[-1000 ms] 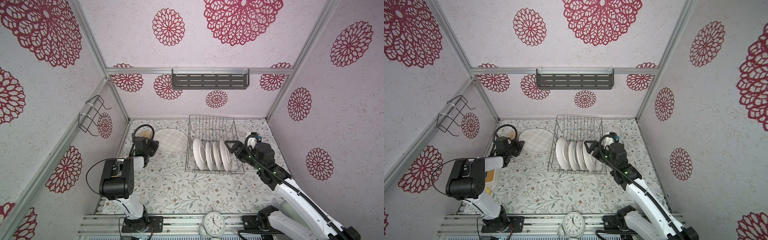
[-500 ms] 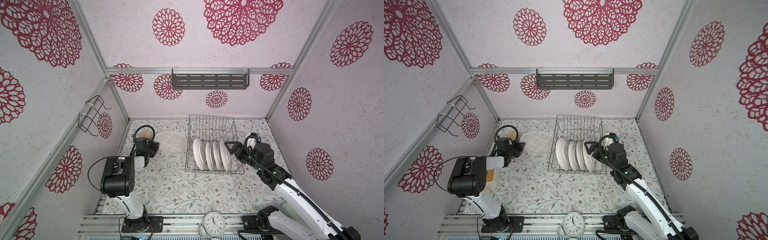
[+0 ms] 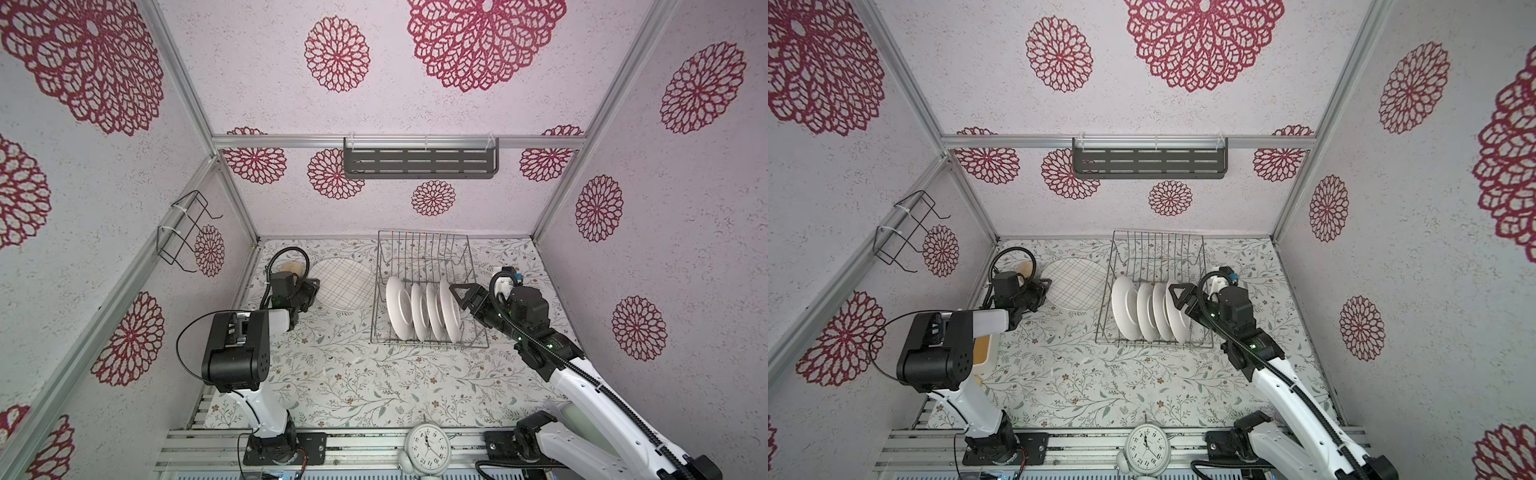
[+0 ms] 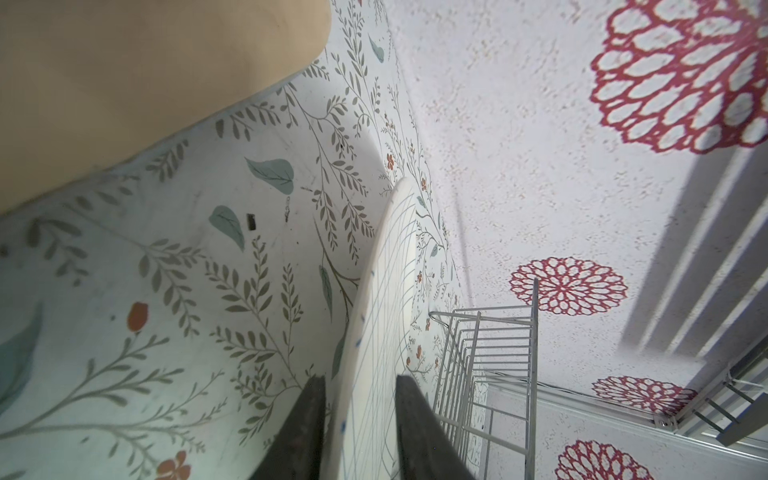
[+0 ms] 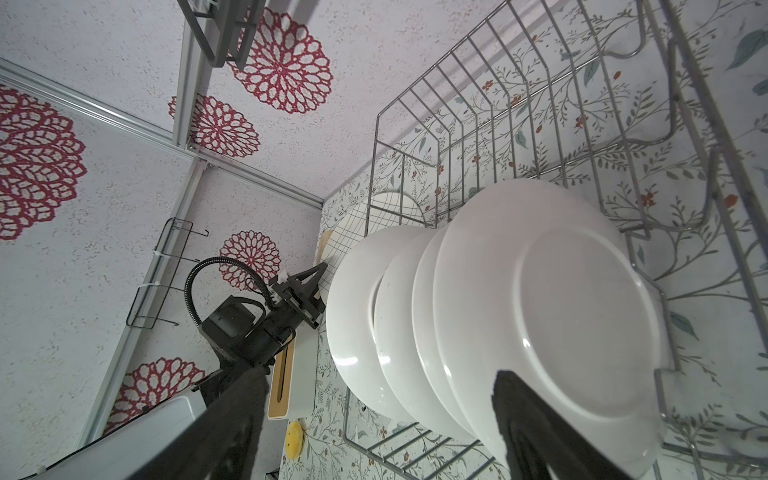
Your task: Unload the plates from the dish rack
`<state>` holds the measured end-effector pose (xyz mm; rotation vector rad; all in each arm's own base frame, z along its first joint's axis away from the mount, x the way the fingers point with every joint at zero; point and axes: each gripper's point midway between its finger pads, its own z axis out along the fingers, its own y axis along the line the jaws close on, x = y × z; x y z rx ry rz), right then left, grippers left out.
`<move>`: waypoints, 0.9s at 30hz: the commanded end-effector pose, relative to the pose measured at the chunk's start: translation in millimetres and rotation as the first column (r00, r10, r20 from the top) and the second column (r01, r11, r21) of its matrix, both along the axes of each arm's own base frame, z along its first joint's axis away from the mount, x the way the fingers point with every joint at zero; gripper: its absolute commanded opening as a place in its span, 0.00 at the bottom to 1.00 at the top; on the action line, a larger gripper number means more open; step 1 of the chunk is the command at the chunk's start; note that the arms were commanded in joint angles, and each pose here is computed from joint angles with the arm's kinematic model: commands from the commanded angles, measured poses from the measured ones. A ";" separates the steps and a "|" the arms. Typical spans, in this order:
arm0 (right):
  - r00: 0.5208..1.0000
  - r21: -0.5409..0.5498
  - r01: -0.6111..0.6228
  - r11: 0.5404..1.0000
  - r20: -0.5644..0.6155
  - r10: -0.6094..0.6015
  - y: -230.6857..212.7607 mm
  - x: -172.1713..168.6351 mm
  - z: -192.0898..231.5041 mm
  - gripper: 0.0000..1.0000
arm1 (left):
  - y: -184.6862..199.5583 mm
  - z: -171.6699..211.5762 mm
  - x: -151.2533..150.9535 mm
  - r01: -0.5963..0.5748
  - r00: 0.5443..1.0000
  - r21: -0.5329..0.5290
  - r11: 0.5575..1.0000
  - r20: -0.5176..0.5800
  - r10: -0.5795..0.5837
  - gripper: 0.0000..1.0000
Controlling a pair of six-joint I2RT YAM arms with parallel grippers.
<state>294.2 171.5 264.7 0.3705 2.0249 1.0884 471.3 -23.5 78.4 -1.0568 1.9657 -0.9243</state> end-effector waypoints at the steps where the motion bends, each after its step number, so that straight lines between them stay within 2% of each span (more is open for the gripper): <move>1: 0.997 0.000 0.018 1.000 0.075 -0.018 -5.2 2.2 24.8 0.88 | -5.5 6.9 11.7 0.024 0.999 0.004 1.000 0.028 -0.024 0.34; 5: 0.997 -0.009 0.024 1.000 0.068 -0.023 -6.3 2.6 21.7 0.88 | -4.9 4.8 16.5 0.025 1.000 0.007 1.000 0.015 -0.025 0.40; 12: 0.998 -0.009 0.027 1.000 0.065 -0.026 -6.8 3.1 21.1 0.88 | -1.1 -2.5 14.1 0.017 0.999 0.036 0.999 -0.043 -0.015 0.60; 15: 0.998 -0.007 0.028 1.000 0.064 -0.028 -7.0 3.1 21.1 0.88 | -1.3 -6.0 12.4 0.024 0.997 0.045 0.999 -0.072 -0.020 0.66; 27: 0.998 -0.012 0.037 0.999 0.055 -0.037 -9.8 0.4 19.1 0.88 | -2.2 -26.3 5.0 0.038 0.987 0.055 0.998 -0.159 -0.029 0.74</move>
